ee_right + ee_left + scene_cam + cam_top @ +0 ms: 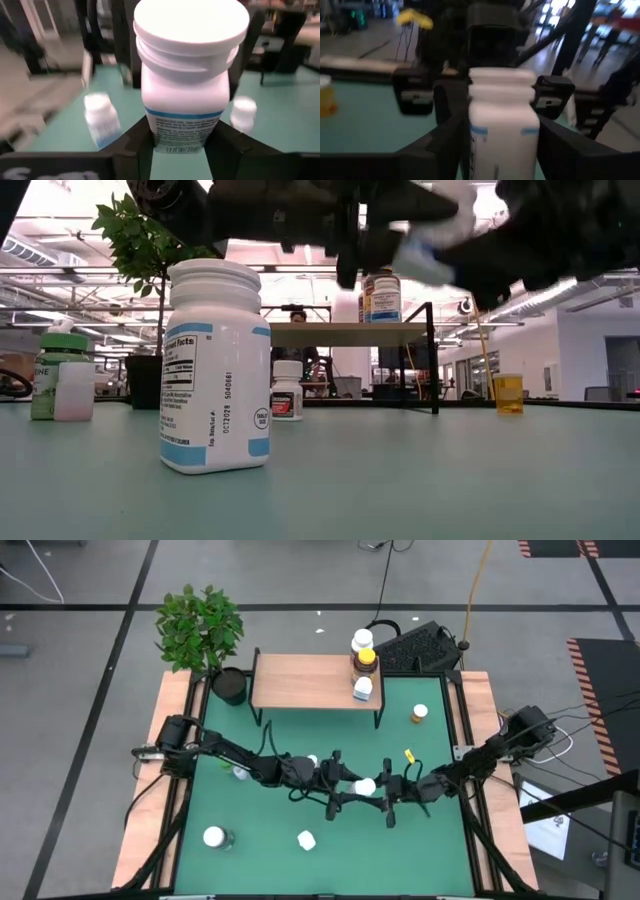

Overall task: Pick and place medicine bottles onto shelf by color
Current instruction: Put the large white pill bottle on the right shelf

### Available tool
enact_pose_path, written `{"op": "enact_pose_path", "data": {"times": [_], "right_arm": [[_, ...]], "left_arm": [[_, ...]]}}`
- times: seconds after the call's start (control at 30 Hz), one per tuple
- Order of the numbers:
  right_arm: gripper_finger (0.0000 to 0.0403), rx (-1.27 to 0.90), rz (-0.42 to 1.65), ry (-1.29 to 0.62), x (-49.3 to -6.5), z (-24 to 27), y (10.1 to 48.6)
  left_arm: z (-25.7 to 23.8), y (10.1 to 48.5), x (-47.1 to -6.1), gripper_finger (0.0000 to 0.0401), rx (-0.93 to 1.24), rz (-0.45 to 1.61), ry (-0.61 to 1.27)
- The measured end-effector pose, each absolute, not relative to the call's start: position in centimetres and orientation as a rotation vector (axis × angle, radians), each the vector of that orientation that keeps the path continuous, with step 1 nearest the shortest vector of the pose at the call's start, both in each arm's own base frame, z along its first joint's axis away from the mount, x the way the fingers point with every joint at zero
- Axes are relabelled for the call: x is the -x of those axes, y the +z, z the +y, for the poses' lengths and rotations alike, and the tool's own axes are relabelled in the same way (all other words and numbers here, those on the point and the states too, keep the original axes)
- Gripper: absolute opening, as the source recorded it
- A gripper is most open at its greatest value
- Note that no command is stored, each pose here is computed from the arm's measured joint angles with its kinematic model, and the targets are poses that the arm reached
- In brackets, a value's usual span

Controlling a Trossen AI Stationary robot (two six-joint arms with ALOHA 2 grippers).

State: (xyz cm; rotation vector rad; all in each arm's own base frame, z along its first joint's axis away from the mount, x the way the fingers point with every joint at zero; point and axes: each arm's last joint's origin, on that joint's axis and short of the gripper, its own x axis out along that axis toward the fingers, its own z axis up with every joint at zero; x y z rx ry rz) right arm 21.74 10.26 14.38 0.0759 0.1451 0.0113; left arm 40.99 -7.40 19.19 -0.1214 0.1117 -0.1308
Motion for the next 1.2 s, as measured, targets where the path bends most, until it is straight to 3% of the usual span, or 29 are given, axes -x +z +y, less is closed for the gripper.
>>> {"op": "enact_pose_path", "data": {"times": [0.23,0.43,0.83,1.2], "right_arm": [[0.0144,-0.008,0.407,-0.057,-21.1,9.4,11.7],[0.0144,-0.047,0.466,-0.067,-21.3,8.6,11.2],[0.0147,-0.03,0.524,-0.066,-22.5,8.7,11.7],[0.0147,-0.03,0.522,-0.068,-22.5,8.7,11.7]], "left_arm": [[-6.7,17.7,-40.8,0.03,0.083,0.269,-0.088],[-6.8,17.3,-40.9,0.0329,0.068,0.277,-0.093],[-7.8,18.1,-42.2,0.0328,-0.037,0.342,-0.012],[-7.9,18.2,-42.8,0.0266,-0.027,0.413,0.01]]}}
